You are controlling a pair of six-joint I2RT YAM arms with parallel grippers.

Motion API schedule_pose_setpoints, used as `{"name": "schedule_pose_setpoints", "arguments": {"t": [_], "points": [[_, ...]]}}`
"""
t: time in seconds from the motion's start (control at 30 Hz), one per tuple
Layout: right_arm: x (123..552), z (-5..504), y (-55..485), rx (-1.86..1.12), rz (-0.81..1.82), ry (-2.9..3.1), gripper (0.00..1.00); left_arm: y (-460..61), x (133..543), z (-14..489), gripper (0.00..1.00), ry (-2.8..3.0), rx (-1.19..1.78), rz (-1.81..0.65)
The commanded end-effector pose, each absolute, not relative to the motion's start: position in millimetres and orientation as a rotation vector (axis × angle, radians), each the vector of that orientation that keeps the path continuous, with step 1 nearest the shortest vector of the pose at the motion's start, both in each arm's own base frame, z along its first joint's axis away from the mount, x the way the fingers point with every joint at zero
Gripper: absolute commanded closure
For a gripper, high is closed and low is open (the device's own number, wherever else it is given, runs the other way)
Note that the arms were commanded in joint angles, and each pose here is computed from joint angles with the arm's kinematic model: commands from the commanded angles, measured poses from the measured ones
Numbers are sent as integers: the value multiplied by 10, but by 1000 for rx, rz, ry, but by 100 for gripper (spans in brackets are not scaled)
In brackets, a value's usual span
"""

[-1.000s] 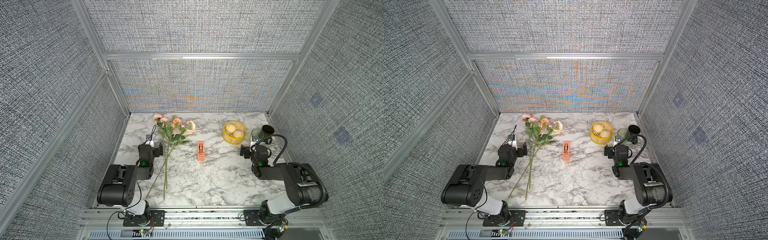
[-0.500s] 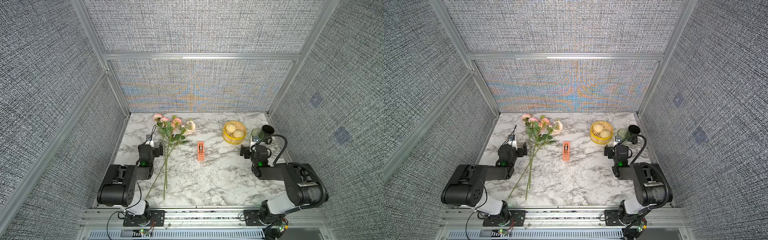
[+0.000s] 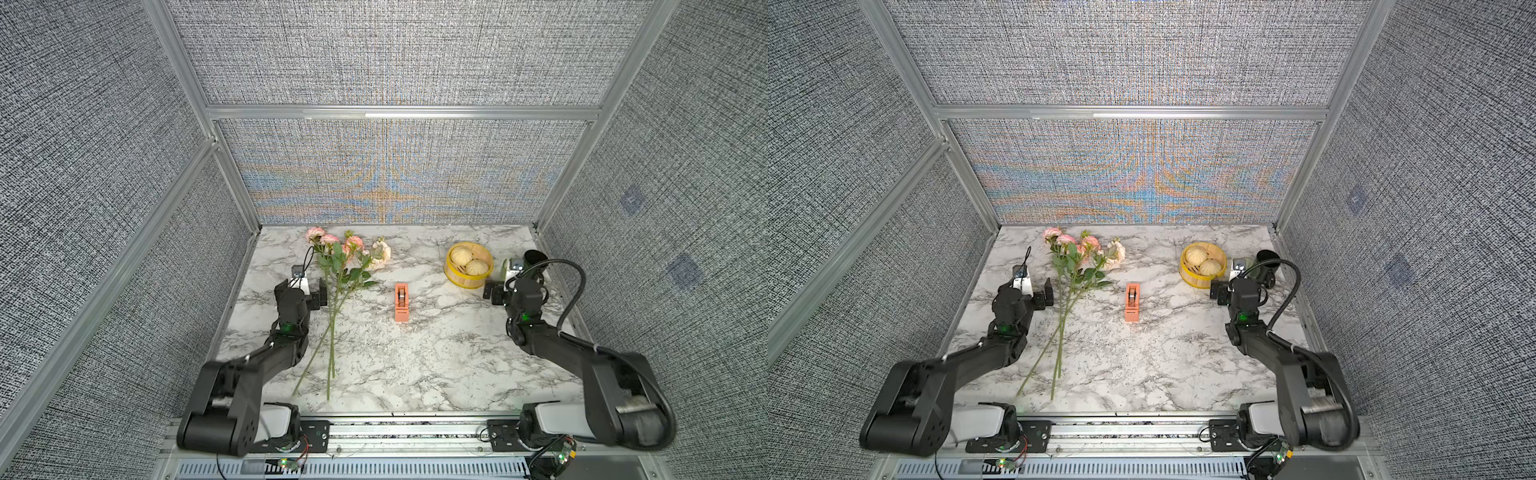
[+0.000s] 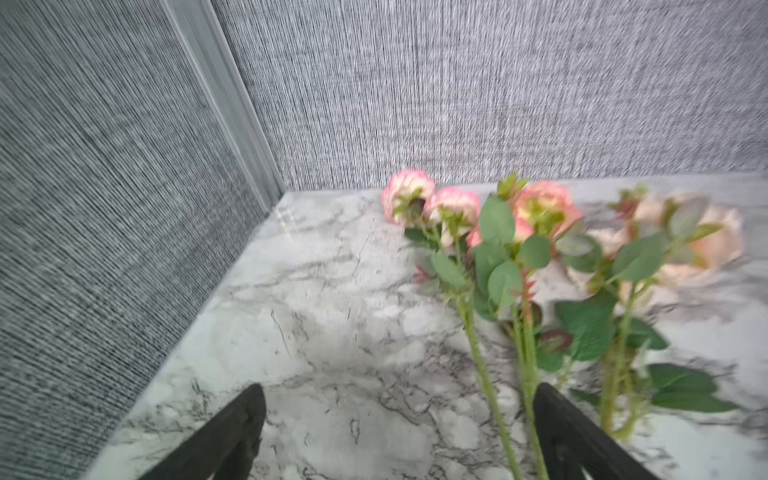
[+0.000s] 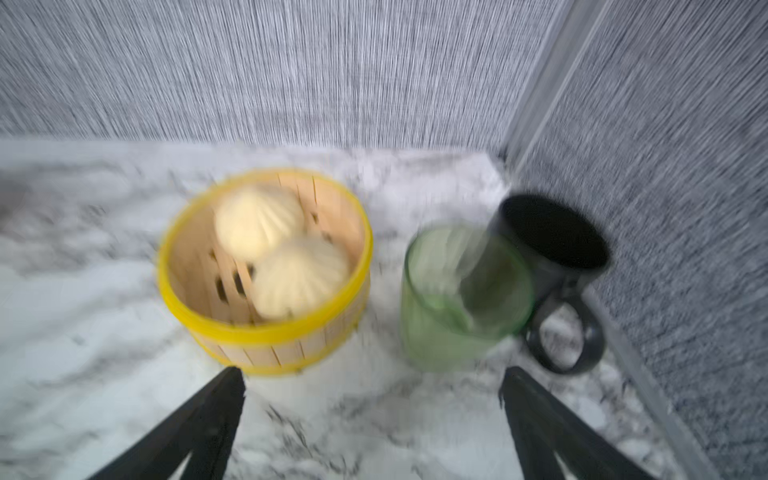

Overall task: Wrap bouquets with tape
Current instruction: Gather the flowers at the center of the board.

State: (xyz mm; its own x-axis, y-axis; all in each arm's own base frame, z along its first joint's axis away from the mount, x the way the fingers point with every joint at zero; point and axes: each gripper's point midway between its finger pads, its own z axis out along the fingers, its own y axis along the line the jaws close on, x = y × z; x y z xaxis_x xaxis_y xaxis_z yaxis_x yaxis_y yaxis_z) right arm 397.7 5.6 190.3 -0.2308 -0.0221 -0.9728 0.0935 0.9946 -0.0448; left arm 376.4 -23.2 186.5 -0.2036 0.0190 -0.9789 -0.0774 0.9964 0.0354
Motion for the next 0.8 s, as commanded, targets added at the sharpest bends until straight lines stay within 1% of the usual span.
{"name": "schedule_pose_setpoints", "arguments": {"t": [0.0, 0.03, 0.07, 0.1, 0.17, 0.23, 0.3, 0.33, 0.37, 0.47, 0.53, 0.57, 0.7, 0.77], "points": [[3791, 1971, 205, 91, 64, 1822, 1, -3, 3440, 2035, 0, 1892, -338, 31], [3731, 1966, 155, 231, 135, 1811, 1, -137, 3402, 2145, 0, 1924, -265, -38], [3656, 1857, 38, 441, 199, 1813, 1, -321, 3376, 2218, 0, 1947, -163, -122], [3629, 1795, 15, 517, 266, 1808, 1, -429, 3355, 2242, 0, 1965, -107, -175], [3635, 1813, 265, 388, 509, 1838, 1, -464, 3309, 2152, 1, 2036, -125, -207], [3628, 1810, 360, 377, 597, 1897, 1, -486, 3284, 2009, 0, 2078, -133, -224], [3596, 1901, 559, 248, 673, 1952, 1, -448, 3300, 1961, 0, 2042, -238, -261], [3561, 1930, 617, 201, 686, 1985, 1, -479, 3308, 1969, 0, 2011, -273, -316], [3524, 1920, 615, 220, 685, 2025, 1, -569, 3325, 2001, 0, 1974, -231, -376], [3429, 1948, 658, 186, 694, 2056, 1, -667, 3370, 1917, 0, 2006, -171, -399], [3370, 1954, 671, 170, 694, 2066, 1, -788, 3397, 1733, 0, 2160, -23, -367], [3341, 1952, 673, 162, 690, 2069, 1, -784, 3416, 1617, 1, 2255, -23, -343], [3281, 1917, 653, 150, 664, 2069, 1, -759, 3410, 1255, 9, 2519, -28, -257], [3271, 1902, 638, 152, 652, 2065, 1, -697, 3434, 1119, 9, 2585, -82, -184]]}}
